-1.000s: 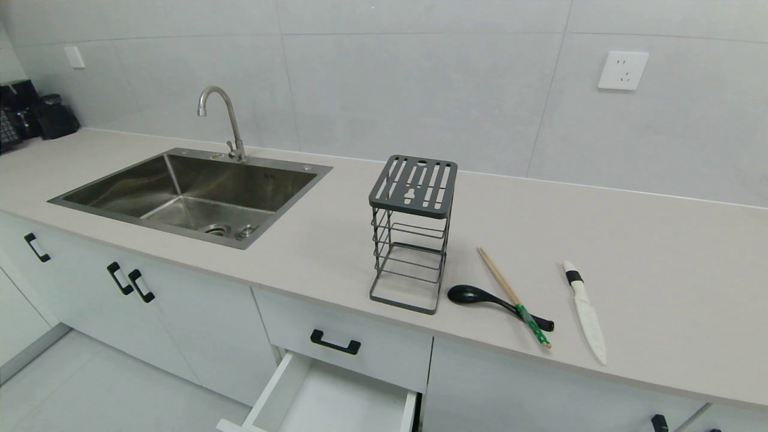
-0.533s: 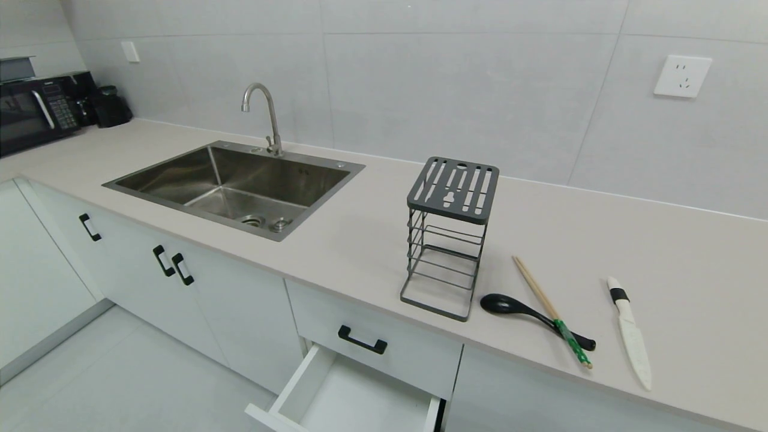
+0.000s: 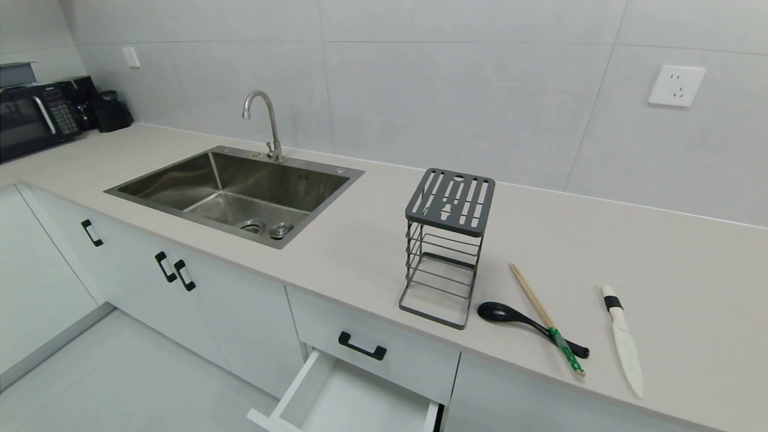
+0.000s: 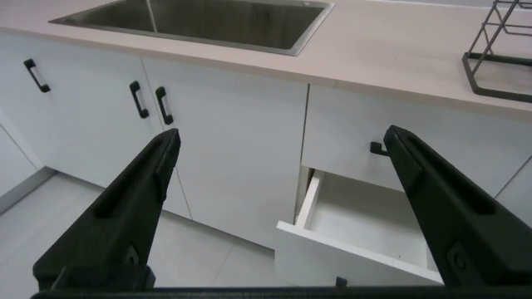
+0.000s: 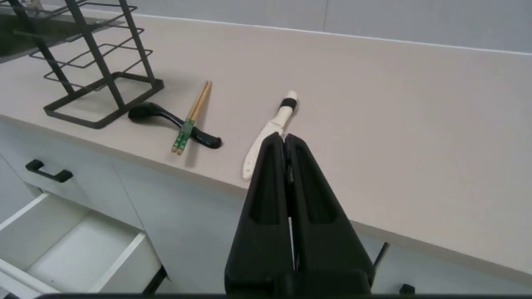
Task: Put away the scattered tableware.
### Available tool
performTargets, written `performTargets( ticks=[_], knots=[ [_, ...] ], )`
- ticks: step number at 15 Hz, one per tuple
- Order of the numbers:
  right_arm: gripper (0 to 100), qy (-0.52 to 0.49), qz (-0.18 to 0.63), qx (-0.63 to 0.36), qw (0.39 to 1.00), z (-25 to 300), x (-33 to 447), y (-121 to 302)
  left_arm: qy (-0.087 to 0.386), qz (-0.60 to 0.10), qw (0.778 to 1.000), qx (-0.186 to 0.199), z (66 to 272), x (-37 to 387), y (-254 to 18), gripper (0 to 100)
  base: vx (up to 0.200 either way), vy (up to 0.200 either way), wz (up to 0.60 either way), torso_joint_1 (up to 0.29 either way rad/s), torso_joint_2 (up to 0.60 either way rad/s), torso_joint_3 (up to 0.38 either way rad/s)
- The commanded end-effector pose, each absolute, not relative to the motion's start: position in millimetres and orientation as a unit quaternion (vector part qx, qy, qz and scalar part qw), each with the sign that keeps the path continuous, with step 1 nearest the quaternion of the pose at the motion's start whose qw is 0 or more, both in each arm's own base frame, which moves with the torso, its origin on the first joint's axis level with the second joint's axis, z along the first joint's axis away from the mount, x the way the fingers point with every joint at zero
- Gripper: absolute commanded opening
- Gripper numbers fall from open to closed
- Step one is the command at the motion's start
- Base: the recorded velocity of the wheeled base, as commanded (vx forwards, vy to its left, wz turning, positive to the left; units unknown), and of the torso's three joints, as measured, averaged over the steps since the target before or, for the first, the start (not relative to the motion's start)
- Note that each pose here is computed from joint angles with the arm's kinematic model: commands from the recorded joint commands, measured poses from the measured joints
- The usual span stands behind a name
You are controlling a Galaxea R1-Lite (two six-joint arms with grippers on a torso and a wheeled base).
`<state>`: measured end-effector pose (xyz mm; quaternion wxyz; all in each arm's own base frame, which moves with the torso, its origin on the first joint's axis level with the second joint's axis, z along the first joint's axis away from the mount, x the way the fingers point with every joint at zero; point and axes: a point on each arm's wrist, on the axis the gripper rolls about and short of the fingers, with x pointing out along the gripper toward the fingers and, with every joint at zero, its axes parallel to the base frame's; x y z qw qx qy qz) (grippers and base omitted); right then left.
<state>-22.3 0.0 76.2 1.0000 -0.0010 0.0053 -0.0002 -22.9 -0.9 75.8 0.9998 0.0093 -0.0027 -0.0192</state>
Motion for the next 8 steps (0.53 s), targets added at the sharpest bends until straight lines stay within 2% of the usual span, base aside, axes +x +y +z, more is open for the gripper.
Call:
performTargets(
  ticks=[1, 4, 5, 8],
  knots=[
    [0, 0.006, -0.001, -0.002, 1.000, 75.9, -22.3, 0.0, -0.002, -0.019, 1.000, 0.009, 76.0, -22.8, -0.9, 100, 0.000, 0.000, 0.00, 0.100, -0.19, -0.085],
    [0, 0.005, 0.001, -0.009, 1.000, 76.2, -22.3, 0.0, -0.002, -0.019, 1.000, 0.009, 76.0, -22.8, -0.9, 100, 0.000, 0.000, 0.00, 0.032, -0.06, -0.024],
    [100, 0.006, 0.000, -0.004, 1.000, 75.6, -22.2, 0.0, -0.002, -0.019, 1.000, 0.009, 76.0, -22.8, -0.9, 100, 0.000, 0.000, 0.00, 0.000, 0.00, 0.000],
    [100, 0.006, -0.001, 0.001, 1.000, 75.6, -22.2, 0.0, -0.002, -0.019, 1.000, 0.009, 76.0, -22.8, -0.9, 100, 0.000, 0.000, 0.00, 0.000, 0.00, 0.000]
  ],
)
